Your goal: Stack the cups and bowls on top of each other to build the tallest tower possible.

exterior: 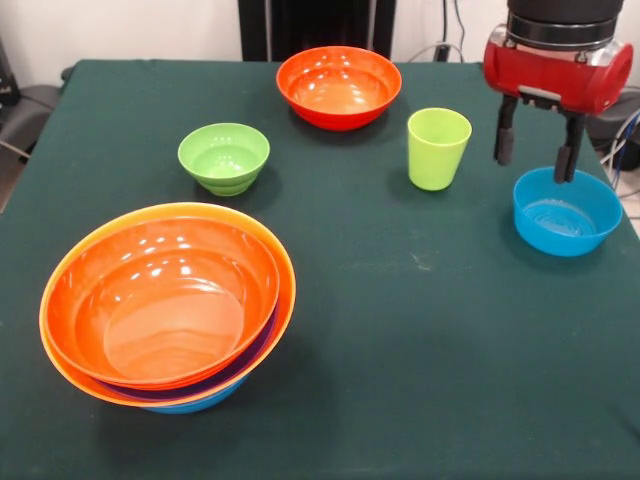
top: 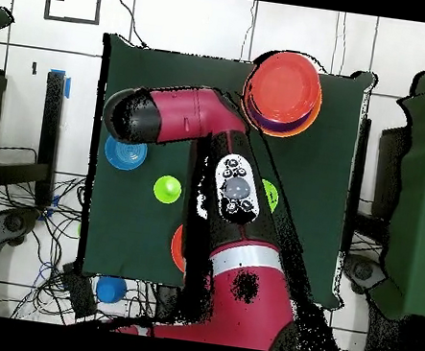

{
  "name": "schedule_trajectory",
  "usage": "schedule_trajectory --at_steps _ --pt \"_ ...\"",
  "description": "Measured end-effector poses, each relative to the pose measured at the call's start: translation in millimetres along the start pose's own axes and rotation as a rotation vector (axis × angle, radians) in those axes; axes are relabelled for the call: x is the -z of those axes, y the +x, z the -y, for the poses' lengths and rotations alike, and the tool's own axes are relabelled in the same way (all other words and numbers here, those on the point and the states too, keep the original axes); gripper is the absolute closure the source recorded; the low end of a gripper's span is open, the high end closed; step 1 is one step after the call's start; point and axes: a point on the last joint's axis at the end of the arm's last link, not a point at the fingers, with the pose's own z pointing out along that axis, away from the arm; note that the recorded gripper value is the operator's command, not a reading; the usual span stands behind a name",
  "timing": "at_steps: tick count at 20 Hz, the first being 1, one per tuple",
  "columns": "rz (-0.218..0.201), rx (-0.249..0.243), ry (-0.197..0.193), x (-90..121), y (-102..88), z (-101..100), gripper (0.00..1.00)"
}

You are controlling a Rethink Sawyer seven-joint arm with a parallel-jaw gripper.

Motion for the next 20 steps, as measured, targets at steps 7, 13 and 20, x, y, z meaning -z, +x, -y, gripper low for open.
schedule_trajectory --at_steps 7,13,20 --pt "0.017 0.07 0.034 -10 14.7 10 0.0" --pt "0.036 0.111 0.044 -22 18.3 19 0.0" --pt "0.039 0.159 0.054 -47 31.6 28 0.0"
